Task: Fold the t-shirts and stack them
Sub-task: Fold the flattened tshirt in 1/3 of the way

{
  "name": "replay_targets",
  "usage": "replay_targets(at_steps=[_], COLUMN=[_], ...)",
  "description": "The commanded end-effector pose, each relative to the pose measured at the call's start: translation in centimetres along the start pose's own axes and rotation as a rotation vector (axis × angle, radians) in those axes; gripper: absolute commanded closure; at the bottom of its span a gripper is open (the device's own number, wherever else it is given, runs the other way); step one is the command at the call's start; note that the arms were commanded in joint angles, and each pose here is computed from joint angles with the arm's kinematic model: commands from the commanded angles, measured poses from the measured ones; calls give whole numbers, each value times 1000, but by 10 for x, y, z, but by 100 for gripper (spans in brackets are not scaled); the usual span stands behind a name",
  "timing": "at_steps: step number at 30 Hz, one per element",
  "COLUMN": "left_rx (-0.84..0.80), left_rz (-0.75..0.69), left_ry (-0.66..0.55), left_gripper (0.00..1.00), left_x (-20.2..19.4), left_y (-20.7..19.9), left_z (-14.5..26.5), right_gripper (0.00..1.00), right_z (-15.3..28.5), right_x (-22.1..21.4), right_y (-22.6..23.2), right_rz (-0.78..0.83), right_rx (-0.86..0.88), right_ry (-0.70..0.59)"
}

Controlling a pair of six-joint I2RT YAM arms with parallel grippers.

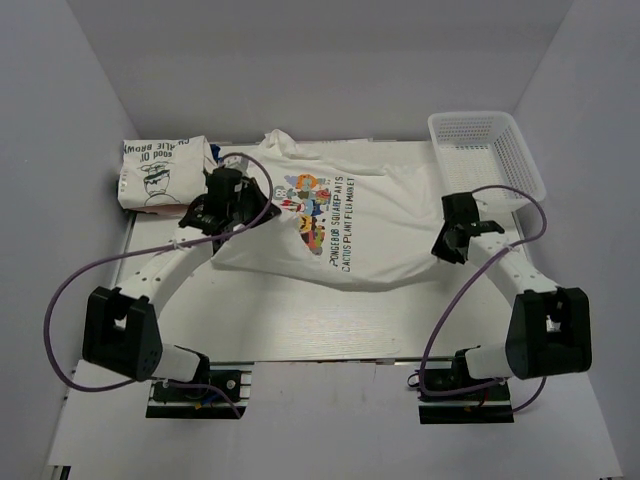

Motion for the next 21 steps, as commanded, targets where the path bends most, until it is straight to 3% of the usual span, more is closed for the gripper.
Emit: replay_targets(at_steps=[1,11,13,14,18,21], left_rx=[1,75,88,100,115,107], left_rz=[-130,-229,-235,-231,-225,-196], left_ry=[-165,-244,-211,-233,-203,-160], left_gripper=[100,100,97,78,4,0], left_x=[50,120,121,137,149,158], left_y=[-11,22,37,38,52,57], left_z=[-7,-76,-99,-102,-133,-138], right_gripper=[100,100,85,67,31,12], right_z=[6,-15,-18,-24,-19,-10], right_x=[40,95,107,103,113,109], right_y=[15,39,47,46,57,61], right_rz=[-6,-9,-15,-11,-9,15], right_rx=[-16,-116,-126,-148,-113,-64], right_ry=[-90,-130,-135,-102,-105,-100])
Point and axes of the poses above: each gripper's point midway between its finger pads, its own z axis back along the fingers, its own y axis along the line the jaws close on, x = y × z, the point moved 6 cm from there along z, back along the fingers, and after that the axes turned 6 degrees about -z, right-handed, at the moved point
